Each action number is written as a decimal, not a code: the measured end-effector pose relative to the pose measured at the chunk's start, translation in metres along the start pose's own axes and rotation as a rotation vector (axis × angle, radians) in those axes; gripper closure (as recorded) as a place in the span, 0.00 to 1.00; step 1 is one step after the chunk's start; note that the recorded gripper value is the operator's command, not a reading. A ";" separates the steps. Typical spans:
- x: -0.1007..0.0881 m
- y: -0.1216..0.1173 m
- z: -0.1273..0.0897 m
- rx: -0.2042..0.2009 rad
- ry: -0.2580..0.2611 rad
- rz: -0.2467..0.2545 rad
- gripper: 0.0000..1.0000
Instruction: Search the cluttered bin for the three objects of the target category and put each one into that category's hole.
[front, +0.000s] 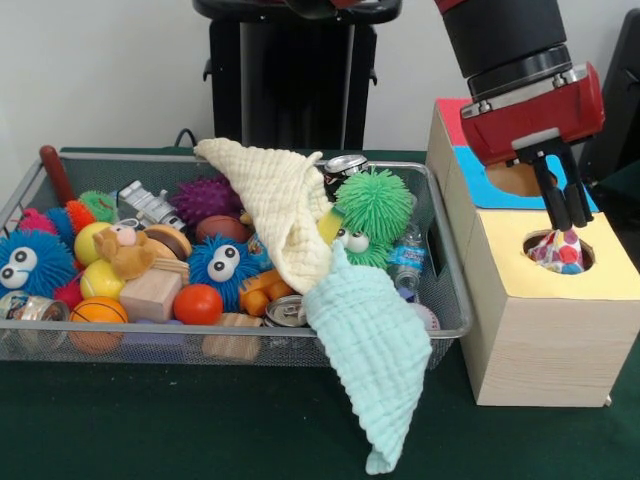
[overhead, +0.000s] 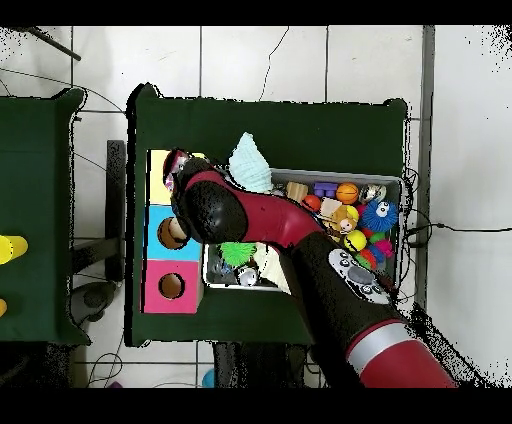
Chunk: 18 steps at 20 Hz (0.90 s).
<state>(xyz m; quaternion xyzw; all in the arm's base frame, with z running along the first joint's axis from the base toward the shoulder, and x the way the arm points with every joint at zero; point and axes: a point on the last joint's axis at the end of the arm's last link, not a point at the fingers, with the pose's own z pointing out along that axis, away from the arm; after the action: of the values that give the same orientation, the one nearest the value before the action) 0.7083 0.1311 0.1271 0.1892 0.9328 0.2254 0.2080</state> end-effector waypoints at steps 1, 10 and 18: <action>0.000 0.000 0.000 -0.002 0.000 0.001 1.00; 0.006 0.002 0.005 -0.004 0.011 0.000 1.00; 0.039 -0.002 0.035 0.009 0.075 0.009 1.00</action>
<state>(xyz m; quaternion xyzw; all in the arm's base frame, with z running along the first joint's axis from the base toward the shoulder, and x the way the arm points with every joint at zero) 0.6909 0.1585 0.0860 0.1859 0.9400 0.2291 0.1710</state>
